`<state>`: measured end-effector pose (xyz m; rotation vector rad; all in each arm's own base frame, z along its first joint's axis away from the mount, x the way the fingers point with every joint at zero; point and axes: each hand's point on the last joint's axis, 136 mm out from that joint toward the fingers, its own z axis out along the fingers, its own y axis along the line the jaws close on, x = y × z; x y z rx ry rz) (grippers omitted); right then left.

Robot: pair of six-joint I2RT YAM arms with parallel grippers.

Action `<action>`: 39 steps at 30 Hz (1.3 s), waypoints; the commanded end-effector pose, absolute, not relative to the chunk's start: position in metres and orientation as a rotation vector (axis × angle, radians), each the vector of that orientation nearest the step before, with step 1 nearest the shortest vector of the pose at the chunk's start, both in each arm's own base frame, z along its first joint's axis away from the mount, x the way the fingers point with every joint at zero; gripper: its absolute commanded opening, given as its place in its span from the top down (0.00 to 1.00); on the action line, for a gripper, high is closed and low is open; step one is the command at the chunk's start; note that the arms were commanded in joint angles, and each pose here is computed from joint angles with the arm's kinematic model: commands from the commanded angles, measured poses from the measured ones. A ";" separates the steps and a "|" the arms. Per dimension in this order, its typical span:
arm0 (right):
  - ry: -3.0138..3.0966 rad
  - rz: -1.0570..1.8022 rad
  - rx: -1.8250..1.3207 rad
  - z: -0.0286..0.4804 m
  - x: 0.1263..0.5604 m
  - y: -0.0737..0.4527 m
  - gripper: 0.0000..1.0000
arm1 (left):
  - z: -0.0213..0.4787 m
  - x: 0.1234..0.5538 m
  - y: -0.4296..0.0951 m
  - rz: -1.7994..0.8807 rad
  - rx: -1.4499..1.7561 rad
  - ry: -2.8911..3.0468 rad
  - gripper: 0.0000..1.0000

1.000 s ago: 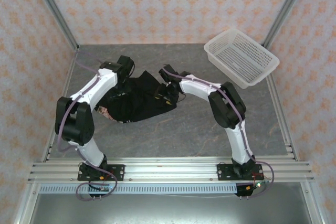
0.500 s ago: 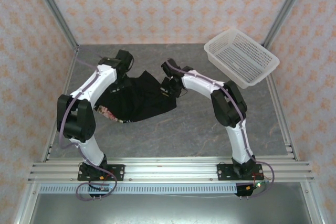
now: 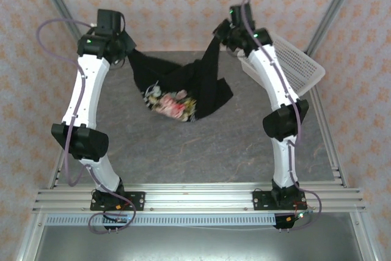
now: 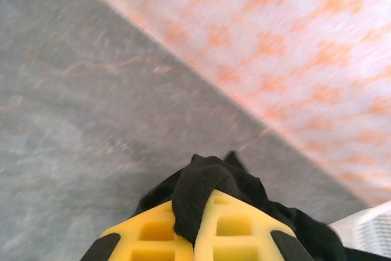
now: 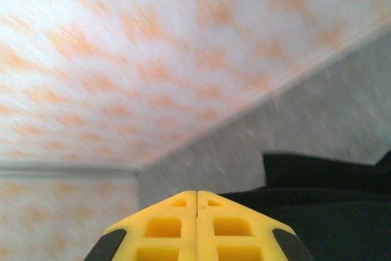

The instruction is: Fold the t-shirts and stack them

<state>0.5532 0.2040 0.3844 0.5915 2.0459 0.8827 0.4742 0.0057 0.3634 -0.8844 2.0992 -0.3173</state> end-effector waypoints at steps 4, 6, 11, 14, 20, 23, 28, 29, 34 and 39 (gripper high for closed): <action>1.823 0.937 0.626 0.454 0.561 0.150 1.00 | 0.446 0.483 0.024 -0.509 -0.904 1.835 1.00; 1.795 0.930 0.595 0.470 0.552 0.145 1.00 | 0.457 0.474 0.033 -0.489 -0.904 1.791 1.00; 1.880 0.887 0.547 0.471 0.517 0.147 1.00 | 0.415 0.446 0.060 -0.389 -1.033 1.833 1.00; 1.967 0.792 0.550 0.448 0.491 0.144 1.00 | 0.376 0.426 0.069 -0.345 -1.111 1.881 1.00; 2.124 0.631 0.712 0.352 0.428 0.112 1.00 | 0.283 0.365 0.074 -0.163 -1.302 2.088 1.00; 2.248 0.529 0.785 0.281 0.393 0.098 1.00 | 0.236 0.338 0.066 -0.144 -1.354 2.190 1.00; 2.476 0.406 0.903 0.168 0.339 0.087 1.00 | 0.163 0.293 0.059 -0.023 -1.387 2.404 1.00; 2.517 0.375 0.927 0.149 0.329 0.085 1.00 | 0.150 0.284 0.058 0.002 -1.394 2.442 1.00; 2.640 0.221 1.002 0.091 0.290 0.069 1.00 | 0.108 0.256 0.053 0.083 -1.401 2.577 1.00; 2.689 0.143 1.002 0.075 0.276 0.062 1.00 | 0.110 0.245 0.045 0.163 -1.318 2.617 0.65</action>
